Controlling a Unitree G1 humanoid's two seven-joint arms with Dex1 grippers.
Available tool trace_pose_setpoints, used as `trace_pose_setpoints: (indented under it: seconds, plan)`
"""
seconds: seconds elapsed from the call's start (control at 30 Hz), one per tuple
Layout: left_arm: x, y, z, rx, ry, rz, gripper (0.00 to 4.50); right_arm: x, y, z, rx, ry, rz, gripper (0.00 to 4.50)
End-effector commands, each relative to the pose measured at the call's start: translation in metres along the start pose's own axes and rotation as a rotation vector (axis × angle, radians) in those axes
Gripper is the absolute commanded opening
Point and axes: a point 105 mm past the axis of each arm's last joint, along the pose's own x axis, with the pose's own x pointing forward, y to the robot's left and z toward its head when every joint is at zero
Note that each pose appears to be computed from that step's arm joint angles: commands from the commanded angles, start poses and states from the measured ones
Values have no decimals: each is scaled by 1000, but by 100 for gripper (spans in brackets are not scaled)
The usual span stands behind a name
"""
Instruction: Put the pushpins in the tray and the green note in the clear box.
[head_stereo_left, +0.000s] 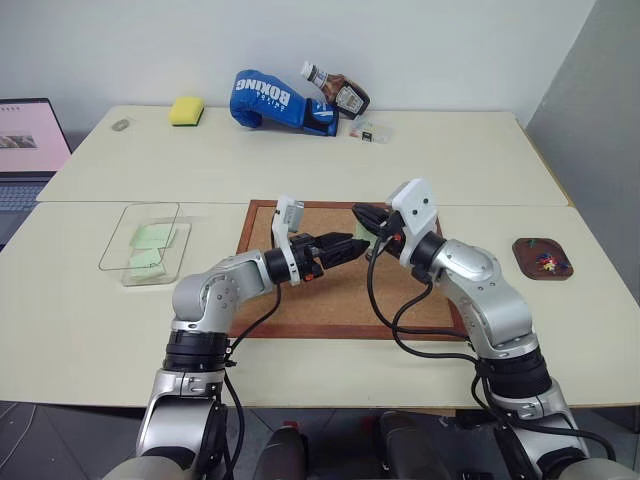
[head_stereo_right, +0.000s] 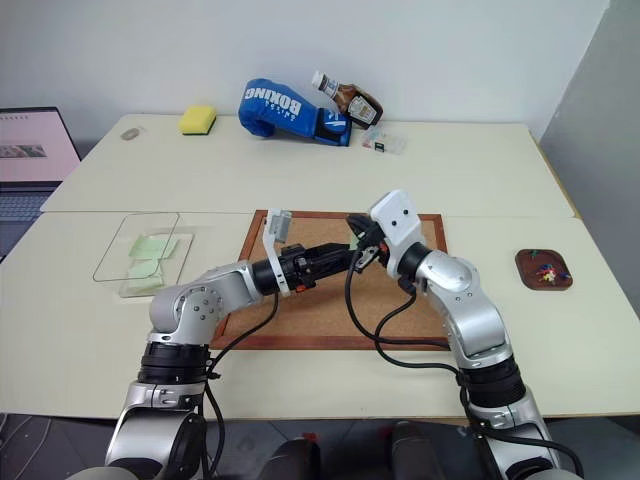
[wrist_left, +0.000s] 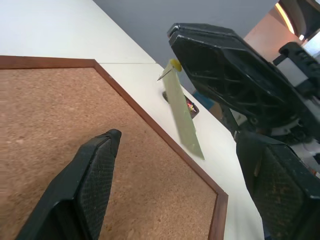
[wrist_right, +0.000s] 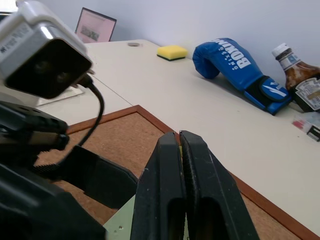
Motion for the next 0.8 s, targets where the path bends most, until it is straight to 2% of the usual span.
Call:
trace_pose_setpoints:
  seconds: [0.03, 0.37, 0.63, 0.73, 0.8]
  plan:
    - [4, -10, 13, 32, -36, -36, 388, -1, 1, 15, -18, -62, 8, 0]
    - [15, -13, 8, 29, -27, -49, 388, 7, 30, 25, -15, -99, 77, 0]
    - [18, -6, 8, 44, -34, -10, 388, 8, 40, 29, -34, -116, 112, 0]
    - [19, -6, 10, 39, -49, -12, 345, 8, 41, 29, -32, -117, 116, 0]
    - [19, -7, 11, 40, -52, -19, 301, 8, 40, 28, -33, -114, 110, 0]
